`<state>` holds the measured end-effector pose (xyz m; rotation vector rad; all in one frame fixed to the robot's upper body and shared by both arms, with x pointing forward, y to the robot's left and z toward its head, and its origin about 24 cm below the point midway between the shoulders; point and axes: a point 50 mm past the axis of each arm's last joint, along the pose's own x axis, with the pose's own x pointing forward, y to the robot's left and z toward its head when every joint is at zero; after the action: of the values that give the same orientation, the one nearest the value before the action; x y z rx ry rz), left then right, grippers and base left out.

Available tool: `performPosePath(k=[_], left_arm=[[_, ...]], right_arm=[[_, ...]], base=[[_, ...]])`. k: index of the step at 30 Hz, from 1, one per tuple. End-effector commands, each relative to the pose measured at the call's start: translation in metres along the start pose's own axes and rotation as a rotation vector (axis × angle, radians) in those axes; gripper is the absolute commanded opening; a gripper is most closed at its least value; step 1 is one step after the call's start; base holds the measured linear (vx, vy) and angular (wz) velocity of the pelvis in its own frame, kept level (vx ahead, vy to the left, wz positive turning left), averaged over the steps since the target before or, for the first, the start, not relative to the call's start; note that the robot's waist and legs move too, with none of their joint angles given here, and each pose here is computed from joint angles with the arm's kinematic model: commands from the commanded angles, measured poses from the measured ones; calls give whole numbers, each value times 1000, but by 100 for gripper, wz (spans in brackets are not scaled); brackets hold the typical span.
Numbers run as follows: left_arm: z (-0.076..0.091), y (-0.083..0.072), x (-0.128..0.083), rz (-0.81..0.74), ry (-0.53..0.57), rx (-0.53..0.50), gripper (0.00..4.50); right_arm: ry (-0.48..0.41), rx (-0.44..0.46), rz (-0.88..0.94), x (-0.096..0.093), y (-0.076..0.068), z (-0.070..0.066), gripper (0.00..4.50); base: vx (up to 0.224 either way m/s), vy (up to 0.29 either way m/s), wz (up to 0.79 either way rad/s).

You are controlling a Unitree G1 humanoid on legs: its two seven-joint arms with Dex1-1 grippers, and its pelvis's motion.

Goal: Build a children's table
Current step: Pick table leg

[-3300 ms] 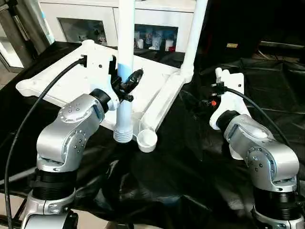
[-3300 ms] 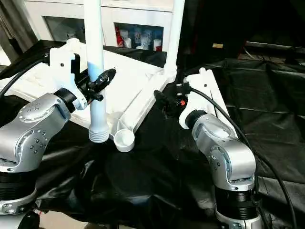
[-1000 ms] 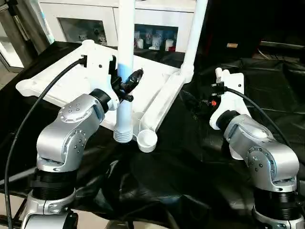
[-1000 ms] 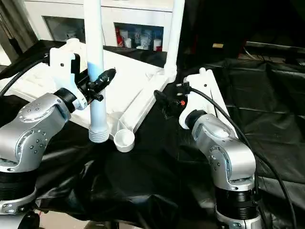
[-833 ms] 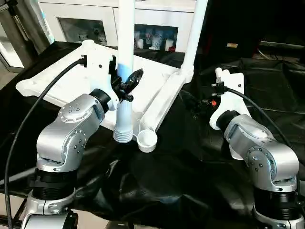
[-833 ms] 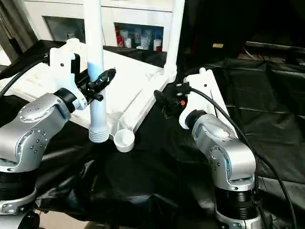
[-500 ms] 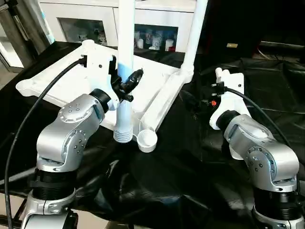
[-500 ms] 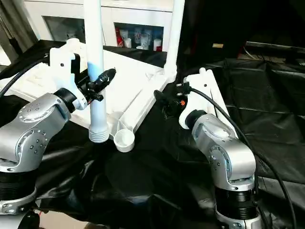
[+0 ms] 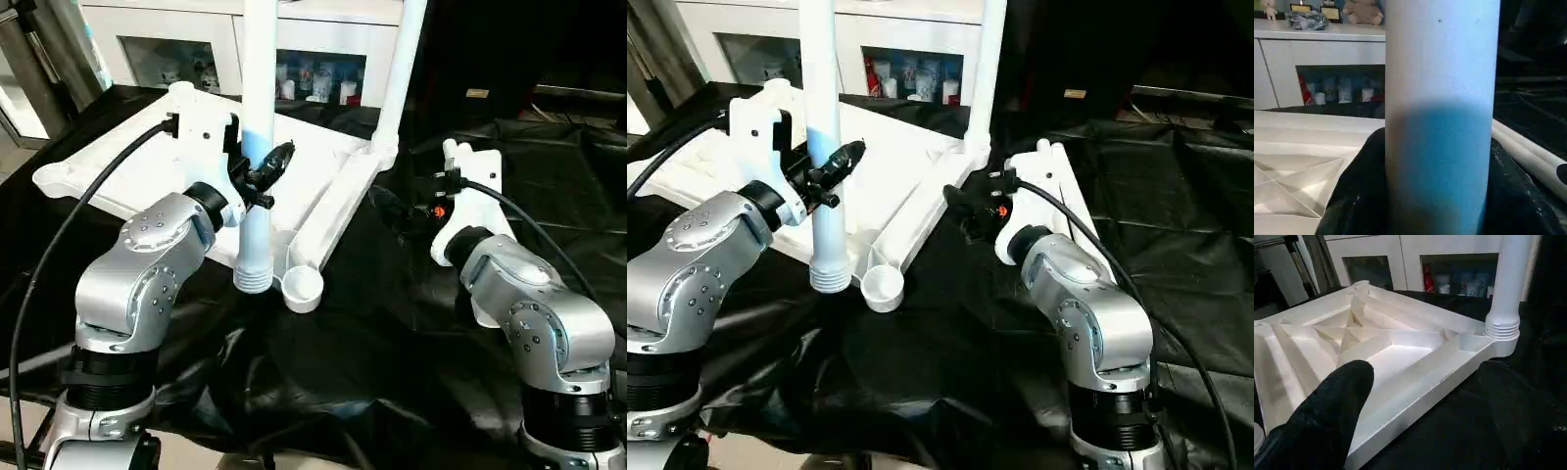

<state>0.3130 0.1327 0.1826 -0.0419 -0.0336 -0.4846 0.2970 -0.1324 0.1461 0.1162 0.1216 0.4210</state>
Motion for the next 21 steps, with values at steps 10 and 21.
performPosePath(k=[10,21], left_arm=[[8,-2,0,-6,-27,21,185],[8,-2,0,-6,-27,21,185]], right_arm=[[-15,-11,-6,-1,0,3,393],[-15,-11,-6,-1,0,3,393]], base=[[0,0,0],[0,0,0]])
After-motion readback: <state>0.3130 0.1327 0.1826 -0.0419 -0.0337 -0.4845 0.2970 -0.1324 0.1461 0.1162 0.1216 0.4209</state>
